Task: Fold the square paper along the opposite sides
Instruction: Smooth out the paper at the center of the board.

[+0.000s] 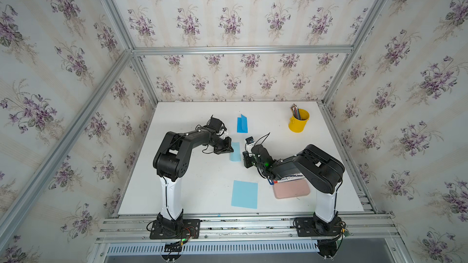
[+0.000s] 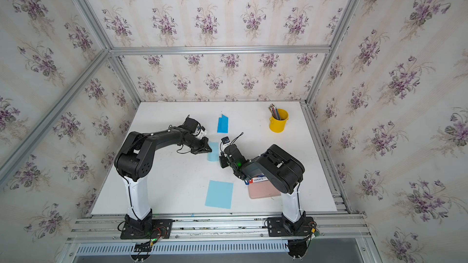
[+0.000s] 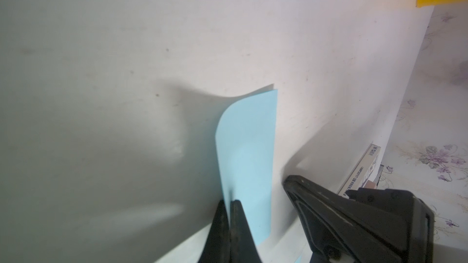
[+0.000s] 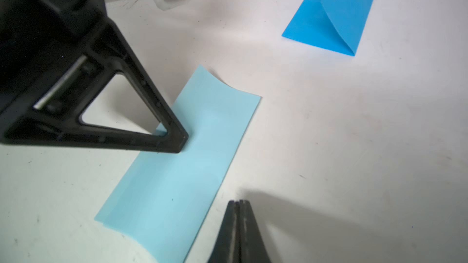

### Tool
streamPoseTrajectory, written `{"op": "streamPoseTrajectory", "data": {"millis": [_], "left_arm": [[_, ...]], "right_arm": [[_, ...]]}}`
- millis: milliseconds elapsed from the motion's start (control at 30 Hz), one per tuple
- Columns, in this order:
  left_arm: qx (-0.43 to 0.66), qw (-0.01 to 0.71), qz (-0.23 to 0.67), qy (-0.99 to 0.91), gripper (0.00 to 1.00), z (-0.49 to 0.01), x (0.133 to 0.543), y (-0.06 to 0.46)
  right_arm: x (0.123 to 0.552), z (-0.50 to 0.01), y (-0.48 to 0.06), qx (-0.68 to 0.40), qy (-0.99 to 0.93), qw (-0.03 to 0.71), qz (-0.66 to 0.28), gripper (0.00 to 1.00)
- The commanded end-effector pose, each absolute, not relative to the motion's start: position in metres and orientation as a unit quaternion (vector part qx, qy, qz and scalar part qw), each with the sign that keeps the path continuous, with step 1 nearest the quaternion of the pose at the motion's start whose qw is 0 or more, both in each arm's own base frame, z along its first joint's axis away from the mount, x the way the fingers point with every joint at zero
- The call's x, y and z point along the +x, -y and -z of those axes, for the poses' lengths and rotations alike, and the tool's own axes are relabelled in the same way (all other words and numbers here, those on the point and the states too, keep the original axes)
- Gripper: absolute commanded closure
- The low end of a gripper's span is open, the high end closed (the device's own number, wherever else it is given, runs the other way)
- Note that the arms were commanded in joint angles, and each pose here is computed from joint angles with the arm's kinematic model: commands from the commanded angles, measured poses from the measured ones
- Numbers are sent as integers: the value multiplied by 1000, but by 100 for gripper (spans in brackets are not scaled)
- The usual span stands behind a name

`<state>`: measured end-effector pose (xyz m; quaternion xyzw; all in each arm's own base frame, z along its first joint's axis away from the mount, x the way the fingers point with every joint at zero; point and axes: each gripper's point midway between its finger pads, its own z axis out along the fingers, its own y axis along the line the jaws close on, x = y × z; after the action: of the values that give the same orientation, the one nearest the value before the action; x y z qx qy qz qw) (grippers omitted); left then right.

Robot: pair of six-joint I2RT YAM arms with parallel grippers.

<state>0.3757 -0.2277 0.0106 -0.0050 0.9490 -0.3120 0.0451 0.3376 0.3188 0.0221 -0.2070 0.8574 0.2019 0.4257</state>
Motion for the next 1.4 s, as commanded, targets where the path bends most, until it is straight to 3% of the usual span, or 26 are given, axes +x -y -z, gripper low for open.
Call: {"op": "streamPoseTrajectory", "data": {"millis": [0,100,333,600,900,1133,1367], "left_arm": [[-25,15,214,-976,100,21,358,193],[-26,15,215,-976,100,21,358,193],[-27,18,216,-976,100,19,359,194],[-24,18,210,-977,100,18,360,191],[-30,23,208,-977,100,17,363,185],[-30,25,211,-977,100,16,364,185],[-31,24,212,-977,100,15,362,185]], "right_arm": [[340,-50,-330,-229,-833,456,-213,100],[335,-63,-346,-252,-813,471,-231,100],[319,-33,-367,-281,-821,434,-242,100],[294,2,-341,-268,-851,388,-230,100],[279,1,-315,-280,-857,383,-201,100],[303,-40,-346,-292,-821,434,-227,100],[323,-19,-368,-303,-819,437,-216,100]]}}
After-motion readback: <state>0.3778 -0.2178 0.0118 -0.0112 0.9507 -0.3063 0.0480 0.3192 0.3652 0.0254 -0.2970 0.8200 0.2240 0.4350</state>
